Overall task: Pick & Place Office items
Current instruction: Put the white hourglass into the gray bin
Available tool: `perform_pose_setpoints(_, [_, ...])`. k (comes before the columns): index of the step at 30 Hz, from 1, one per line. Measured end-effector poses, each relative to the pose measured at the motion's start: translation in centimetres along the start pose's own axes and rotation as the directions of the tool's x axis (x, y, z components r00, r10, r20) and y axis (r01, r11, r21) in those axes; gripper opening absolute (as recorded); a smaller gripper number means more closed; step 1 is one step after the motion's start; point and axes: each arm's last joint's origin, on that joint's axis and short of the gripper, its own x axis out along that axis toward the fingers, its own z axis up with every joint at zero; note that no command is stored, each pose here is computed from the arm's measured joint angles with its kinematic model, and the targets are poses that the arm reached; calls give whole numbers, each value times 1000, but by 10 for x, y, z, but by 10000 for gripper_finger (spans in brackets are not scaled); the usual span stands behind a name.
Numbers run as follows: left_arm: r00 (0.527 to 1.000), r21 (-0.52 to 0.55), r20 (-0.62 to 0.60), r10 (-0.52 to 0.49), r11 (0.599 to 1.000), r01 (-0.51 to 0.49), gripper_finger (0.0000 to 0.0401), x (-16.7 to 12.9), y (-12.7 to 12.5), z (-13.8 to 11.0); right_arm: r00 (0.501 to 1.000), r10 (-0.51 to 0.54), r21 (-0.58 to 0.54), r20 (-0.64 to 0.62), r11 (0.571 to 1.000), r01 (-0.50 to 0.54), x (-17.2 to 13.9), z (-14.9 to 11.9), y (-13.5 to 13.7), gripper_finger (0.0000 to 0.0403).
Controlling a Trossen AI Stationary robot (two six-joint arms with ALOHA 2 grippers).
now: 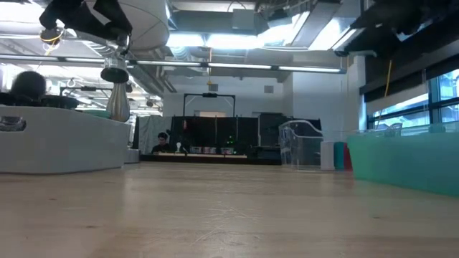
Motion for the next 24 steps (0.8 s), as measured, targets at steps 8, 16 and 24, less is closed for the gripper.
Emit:
perform_pose_setpoints(8, [1000, -4, 1, -1, 1000, 1, 214, 0, 0, 0, 949, 204, 44, 241, 974, -221, 3, -35, -20, 281])
perform_pose_setpoints(16, [1000, -7, 1, -2, 1000, 2, 215, 0, 0, 0, 905, 261, 58, 337, 953, -296, 6, -57, -33, 281])
perform_pose_setpoints(24, [1000, -6, 1, -2, 1000, 2, 215, 0, 0, 0, 819, 365, 8, 443, 912, -410, 13, -68, -35, 281])
